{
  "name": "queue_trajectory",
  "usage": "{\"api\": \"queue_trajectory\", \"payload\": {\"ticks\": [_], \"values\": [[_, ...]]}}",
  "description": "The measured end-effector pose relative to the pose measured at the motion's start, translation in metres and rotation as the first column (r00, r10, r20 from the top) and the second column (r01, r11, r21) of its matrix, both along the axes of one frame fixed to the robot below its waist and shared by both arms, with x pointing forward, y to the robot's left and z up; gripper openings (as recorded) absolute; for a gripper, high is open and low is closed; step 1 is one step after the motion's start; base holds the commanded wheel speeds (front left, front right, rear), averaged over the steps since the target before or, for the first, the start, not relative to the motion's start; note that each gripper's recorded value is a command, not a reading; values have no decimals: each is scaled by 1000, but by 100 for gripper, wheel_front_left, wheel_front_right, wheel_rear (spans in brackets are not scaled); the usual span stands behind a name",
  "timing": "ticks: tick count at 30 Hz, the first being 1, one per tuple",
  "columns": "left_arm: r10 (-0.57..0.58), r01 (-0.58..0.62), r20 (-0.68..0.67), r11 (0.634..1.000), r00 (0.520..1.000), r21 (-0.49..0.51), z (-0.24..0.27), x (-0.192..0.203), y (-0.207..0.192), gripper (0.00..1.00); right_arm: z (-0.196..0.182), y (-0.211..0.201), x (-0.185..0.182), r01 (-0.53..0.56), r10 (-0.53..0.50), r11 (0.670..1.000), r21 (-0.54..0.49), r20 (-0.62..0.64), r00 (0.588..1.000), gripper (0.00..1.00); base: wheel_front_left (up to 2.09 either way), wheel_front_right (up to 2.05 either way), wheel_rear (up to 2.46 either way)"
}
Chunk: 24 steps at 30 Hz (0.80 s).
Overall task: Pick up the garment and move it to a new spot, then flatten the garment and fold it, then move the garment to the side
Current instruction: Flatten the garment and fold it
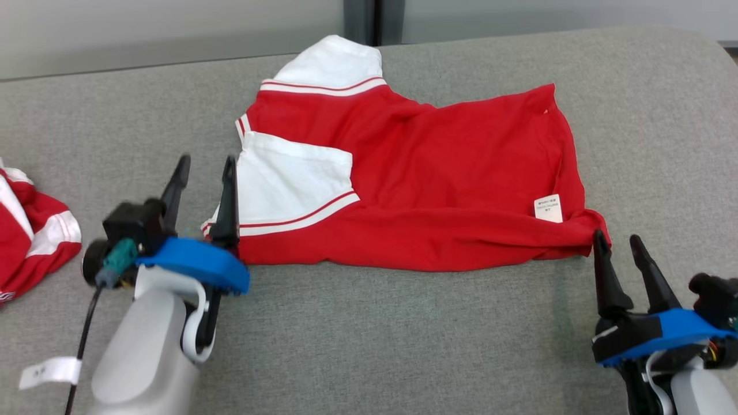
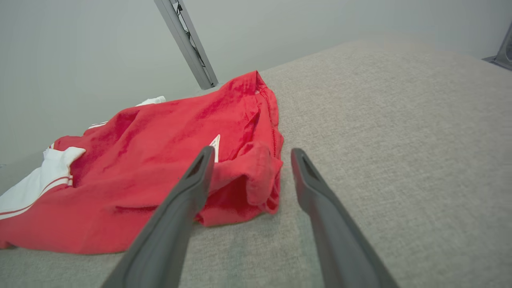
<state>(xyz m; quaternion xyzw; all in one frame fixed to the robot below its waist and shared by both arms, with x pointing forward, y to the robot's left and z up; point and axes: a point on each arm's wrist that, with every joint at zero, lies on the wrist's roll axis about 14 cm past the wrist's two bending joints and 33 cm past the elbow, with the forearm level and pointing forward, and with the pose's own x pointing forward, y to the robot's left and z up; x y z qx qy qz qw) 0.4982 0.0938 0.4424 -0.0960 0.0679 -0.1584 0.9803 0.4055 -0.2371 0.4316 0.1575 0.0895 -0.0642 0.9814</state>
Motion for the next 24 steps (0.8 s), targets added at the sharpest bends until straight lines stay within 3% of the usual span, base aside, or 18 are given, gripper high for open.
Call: {"api": "queue_trajectory", "payload": {"ticks": [12, 24], "values": [[32, -22, -133, 997, 991, 73, -48, -55, 25, 100, -26, -2, -24, -47, 40, 997, -57, -126, 991, 100, 0, 0, 0], [22, 7, -266, 994, 964, 110, -86, -63, 24, 100, -48, 3, 8, -93, 77, 993, -73, -194, 978, 100, 0, 0, 0]]}}
